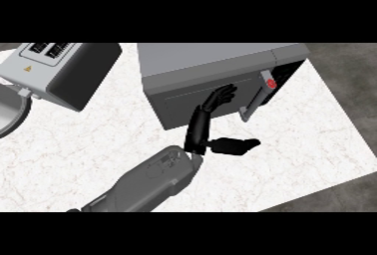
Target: Pick up the milk, place it into the microwave and close the microwave
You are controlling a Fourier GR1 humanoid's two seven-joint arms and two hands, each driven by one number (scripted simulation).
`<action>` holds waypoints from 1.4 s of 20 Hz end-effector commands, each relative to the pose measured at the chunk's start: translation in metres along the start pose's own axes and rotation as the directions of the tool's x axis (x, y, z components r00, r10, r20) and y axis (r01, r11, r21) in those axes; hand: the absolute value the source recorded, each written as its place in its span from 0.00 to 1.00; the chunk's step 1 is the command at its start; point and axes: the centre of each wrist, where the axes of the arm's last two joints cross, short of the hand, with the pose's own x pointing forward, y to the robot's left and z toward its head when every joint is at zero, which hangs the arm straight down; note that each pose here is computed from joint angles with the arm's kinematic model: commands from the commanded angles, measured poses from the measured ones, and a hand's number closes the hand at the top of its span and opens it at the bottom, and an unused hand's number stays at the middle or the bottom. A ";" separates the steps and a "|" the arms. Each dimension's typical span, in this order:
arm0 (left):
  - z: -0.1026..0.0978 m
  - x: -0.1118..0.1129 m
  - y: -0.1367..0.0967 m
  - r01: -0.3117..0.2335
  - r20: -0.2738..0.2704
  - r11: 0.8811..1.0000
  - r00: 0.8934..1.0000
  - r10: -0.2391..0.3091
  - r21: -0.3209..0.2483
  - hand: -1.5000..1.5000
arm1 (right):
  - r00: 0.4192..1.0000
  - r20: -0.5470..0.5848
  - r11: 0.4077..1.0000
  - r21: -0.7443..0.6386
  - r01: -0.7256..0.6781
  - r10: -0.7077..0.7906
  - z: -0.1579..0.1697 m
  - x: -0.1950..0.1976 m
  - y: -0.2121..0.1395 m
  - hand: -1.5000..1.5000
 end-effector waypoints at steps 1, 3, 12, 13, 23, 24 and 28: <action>-0.022 0.012 0.005 -0.026 0.014 0.995 1.000 0.025 0.092 0.00 | 0.997 0.016 0.997 0.003 -0.078 0.077 -0.007 0.003 -0.009 1.00; -0.023 0.014 0.003 -0.019 0.010 0.994 1.000 0.019 0.104 0.00 | 0.995 0.024 0.995 0.009 -0.095 0.094 -0.014 0.004 -0.013 1.00; -0.027 0.014 0.004 -0.052 0.011 0.991 0.999 0.051 0.123 0.00 | 0.991 0.033 0.992 0.001 -0.126 0.126 -0.027 0.002 -0.023 1.00; -0.028 0.013 0.005 -0.040 0.013 0.991 0.999 0.038 0.126 0.00 | 0.992 0.025 0.992 0.009 -0.126 0.126 -0.028 0.002 -0.025 1.00; -0.026 0.013 0.001 -0.058 0.055 0.993 0.997 0.053 0.103 0.00 | 0.966 0.044 0.964 -0.067 0.258 -0.256 -0.026 -0.038 0.010 0.00; -0.027 0.010 0.004 -0.058 0.042 0.992 0.998 0.054 0.109 0.00 | 0.959 0.029 0.956 -0.076 0.283 -0.282 -0.023 -0.042 0.010 0.00; -0.027 0.009 0.003 -0.057 0.049 0.993 0.997 0.052 0.108 0.00 | 0.944 0.020 0.941 -0.068 0.331 -0.330 -0.027 -0.048 0.005 0.00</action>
